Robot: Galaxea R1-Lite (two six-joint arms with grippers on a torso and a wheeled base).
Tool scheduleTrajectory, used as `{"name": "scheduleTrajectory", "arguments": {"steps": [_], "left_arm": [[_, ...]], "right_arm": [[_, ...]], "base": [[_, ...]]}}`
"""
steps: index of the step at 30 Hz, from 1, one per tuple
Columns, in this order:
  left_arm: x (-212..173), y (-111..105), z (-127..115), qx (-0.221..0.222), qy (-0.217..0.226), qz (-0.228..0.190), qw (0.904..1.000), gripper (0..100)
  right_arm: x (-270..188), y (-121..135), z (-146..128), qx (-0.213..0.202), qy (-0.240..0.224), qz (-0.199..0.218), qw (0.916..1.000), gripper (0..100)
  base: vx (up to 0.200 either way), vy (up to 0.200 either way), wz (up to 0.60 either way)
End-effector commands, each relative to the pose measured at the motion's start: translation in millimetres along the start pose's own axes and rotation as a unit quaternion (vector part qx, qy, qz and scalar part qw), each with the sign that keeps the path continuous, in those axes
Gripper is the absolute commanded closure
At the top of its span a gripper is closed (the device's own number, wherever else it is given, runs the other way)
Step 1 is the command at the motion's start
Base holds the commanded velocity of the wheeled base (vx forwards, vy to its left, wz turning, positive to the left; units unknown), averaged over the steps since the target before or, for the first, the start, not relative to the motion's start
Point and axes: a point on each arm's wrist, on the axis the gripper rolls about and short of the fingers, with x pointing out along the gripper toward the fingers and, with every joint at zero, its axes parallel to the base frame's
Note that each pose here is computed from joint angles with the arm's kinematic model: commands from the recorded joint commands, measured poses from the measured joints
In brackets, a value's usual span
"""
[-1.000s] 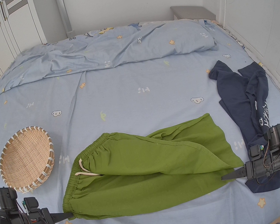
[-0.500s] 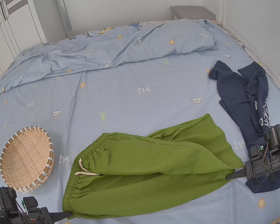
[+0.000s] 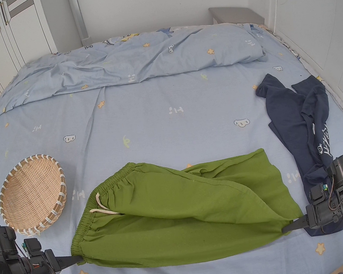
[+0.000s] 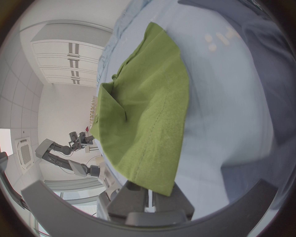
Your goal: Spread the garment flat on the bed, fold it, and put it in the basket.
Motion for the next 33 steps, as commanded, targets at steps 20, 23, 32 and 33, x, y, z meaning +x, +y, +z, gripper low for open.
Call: {"name": "scheduleTrajectory", "arguments": {"steps": [20, 23, 32, 33], "left_arm": [[-22, 1, 12, 0.004, 0.108, 0.040, 0.9933, 100], [-19, 4, 8, -0.002, 0.125, 0.051, 0.9909, 100], [-11, 4, -1, 0.001, 0.165, 0.077, 0.9833, 100], [-11, 4, -2, 0.001, 0.167, 0.077, 0.9830, 100]], "right_arm": [[-1, 18, -58, -0.015, 0.085, -0.030, 0.9958, 100], [4, 13, -59, -0.016, 0.086, -0.030, 0.9957, 100], [6, 10, -60, -0.017, 0.085, -0.031, 0.9957, 100], [7, 10, -60, -0.016, 0.087, -0.031, 0.9956, 100]], "base": [[0.000, 0.000, 0.00], [0.000, 0.000, 0.00], [0.000, 0.000, 0.00], [0.000, 0.000, 0.00]]}}
